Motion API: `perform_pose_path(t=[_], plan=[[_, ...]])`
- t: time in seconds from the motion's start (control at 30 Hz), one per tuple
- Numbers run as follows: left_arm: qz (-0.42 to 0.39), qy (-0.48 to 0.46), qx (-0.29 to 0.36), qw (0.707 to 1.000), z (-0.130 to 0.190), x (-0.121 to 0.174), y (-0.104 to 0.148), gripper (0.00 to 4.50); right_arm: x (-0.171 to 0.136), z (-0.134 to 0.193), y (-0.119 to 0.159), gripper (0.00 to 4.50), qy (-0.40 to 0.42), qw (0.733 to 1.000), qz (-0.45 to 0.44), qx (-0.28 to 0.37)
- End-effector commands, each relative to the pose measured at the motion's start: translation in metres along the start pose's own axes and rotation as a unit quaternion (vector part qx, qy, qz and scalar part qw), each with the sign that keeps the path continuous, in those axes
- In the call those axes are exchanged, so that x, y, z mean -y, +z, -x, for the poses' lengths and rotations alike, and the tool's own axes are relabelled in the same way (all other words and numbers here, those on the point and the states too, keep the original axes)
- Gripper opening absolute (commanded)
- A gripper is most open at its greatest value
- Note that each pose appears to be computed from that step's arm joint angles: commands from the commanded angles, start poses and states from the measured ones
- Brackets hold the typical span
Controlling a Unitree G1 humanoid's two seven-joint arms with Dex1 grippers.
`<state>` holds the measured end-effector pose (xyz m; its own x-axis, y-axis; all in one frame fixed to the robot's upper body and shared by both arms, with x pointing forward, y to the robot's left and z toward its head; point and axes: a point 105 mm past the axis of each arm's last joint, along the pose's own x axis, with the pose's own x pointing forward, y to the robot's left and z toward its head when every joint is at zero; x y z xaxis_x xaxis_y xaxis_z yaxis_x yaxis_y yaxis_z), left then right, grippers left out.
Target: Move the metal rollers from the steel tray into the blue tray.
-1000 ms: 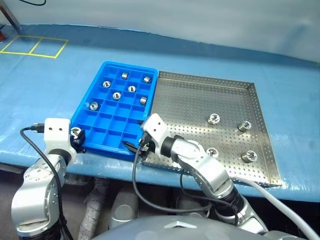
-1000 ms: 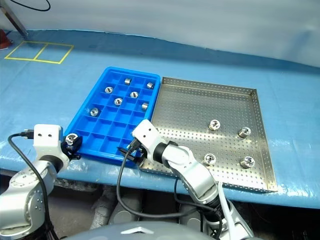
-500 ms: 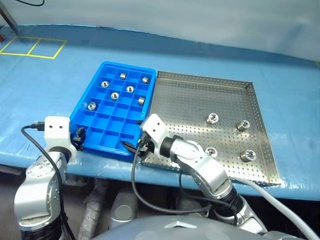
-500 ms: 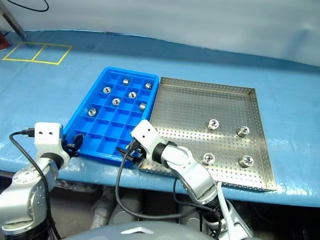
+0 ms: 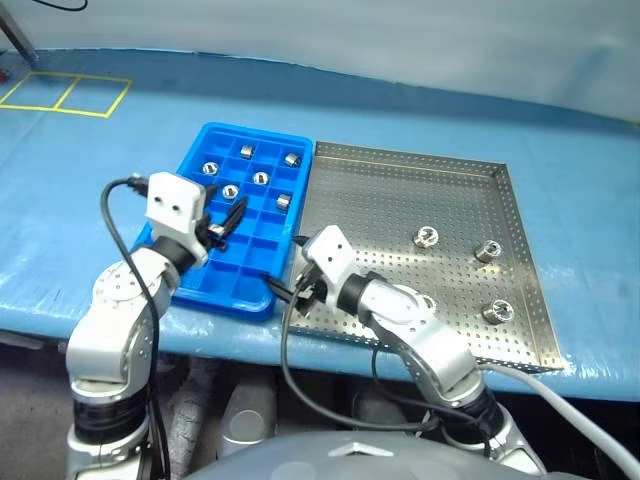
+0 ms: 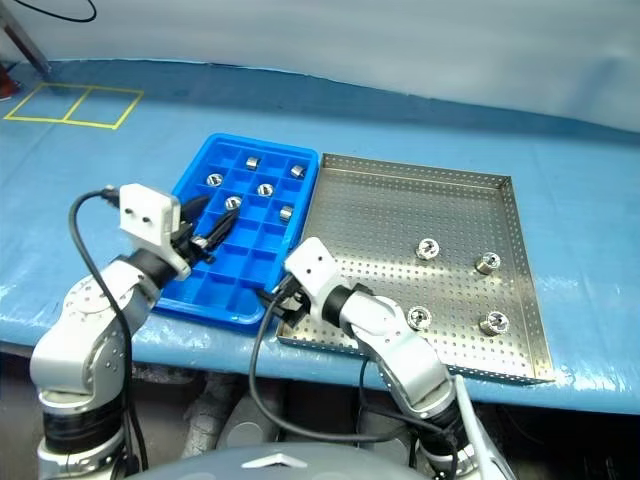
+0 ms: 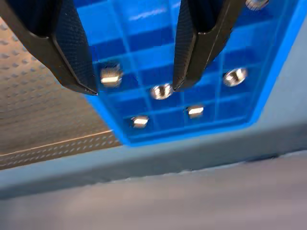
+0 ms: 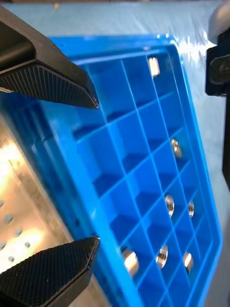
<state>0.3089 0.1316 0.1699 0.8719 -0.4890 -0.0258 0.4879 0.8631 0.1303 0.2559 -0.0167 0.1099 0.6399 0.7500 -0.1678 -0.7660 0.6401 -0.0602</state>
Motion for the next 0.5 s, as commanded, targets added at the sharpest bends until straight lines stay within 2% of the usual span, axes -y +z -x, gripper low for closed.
perform_pose_path(t=[0.03,0.17,0.27,0.5], plan=[[-0.005,-0.072,0.015,0.997,-0.029,0.021,0.006,2.7,0.021,0.026,0.008,4.5,-0.056,0.998,0.02,0.009],[-0.003,-0.176,0.0,0.984,-0.069,0.051,0.004,2.7,0.036,0.058,-0.004,4.5,-0.115,0.993,0.016,-0.021],[-0.027,-0.279,-0.021,0.96,-0.087,0.079,-0.002,2.7,0.037,0.075,-0.011,4.5,-0.14,0.989,0.009,-0.037],[-0.069,-0.352,-0.071,0.931,-0.124,0.108,-0.019,2.7,0.034,0.084,-0.015,4.5,-0.182,0.982,-0.009,-0.04]])
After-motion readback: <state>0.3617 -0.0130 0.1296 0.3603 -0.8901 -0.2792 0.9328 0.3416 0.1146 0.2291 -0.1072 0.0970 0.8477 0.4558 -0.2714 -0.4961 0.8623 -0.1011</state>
